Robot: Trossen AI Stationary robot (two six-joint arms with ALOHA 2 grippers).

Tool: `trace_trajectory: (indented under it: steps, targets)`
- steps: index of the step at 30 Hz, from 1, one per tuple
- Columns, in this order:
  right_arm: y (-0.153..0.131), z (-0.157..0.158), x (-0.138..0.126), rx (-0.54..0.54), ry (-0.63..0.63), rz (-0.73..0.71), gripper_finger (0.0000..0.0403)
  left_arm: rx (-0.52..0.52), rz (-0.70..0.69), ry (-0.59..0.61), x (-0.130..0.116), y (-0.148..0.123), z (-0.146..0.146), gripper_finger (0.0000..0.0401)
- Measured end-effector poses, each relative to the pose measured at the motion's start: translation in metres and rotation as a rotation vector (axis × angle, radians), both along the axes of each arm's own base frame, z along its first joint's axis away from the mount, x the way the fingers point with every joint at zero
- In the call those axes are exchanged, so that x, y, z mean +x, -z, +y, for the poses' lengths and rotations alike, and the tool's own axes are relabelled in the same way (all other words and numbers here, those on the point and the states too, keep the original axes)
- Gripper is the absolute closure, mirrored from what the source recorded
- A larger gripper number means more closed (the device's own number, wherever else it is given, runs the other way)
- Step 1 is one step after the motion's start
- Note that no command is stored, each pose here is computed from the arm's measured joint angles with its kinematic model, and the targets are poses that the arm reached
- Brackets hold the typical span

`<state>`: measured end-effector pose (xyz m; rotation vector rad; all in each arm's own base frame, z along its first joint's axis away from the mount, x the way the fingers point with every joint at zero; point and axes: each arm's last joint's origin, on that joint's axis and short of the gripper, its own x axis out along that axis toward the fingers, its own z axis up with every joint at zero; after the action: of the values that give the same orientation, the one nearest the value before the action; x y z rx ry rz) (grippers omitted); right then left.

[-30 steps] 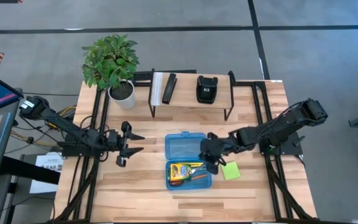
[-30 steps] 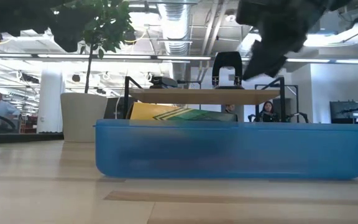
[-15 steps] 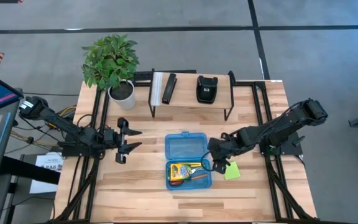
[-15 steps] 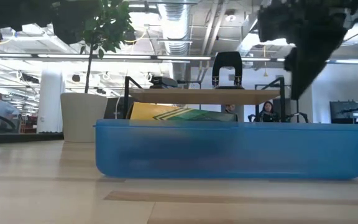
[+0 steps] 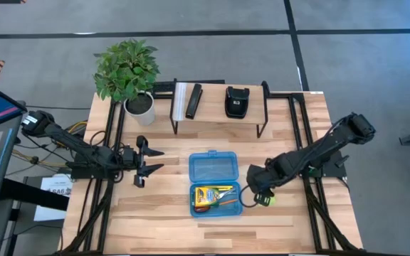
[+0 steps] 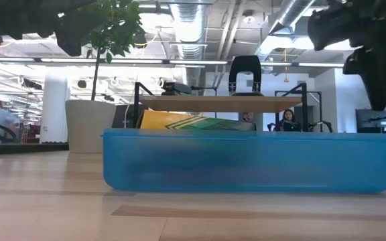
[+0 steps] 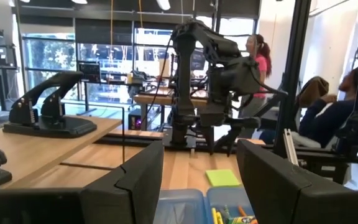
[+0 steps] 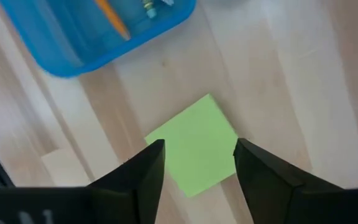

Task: Pack school essentials
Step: Put the green sticky notes into the blue supply box

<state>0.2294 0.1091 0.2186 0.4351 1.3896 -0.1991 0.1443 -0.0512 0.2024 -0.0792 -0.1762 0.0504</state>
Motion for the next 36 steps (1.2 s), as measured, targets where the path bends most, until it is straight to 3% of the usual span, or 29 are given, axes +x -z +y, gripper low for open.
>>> trace_trajectory:
  steps: [10,36]
  targets:
    - [-0.0001,0.0093,-0.0044,-0.043,-0.004,-0.025,0.0185,-0.049,-0.022,0.025,-0.0004,-0.0019,-0.0004,0.0209]
    - [0.0001,0.0103,-0.0045,-0.055,-0.066,-0.034,0.0185,-0.049,-0.024,0.034,-0.0004,-0.0021,-0.0006,0.0209]
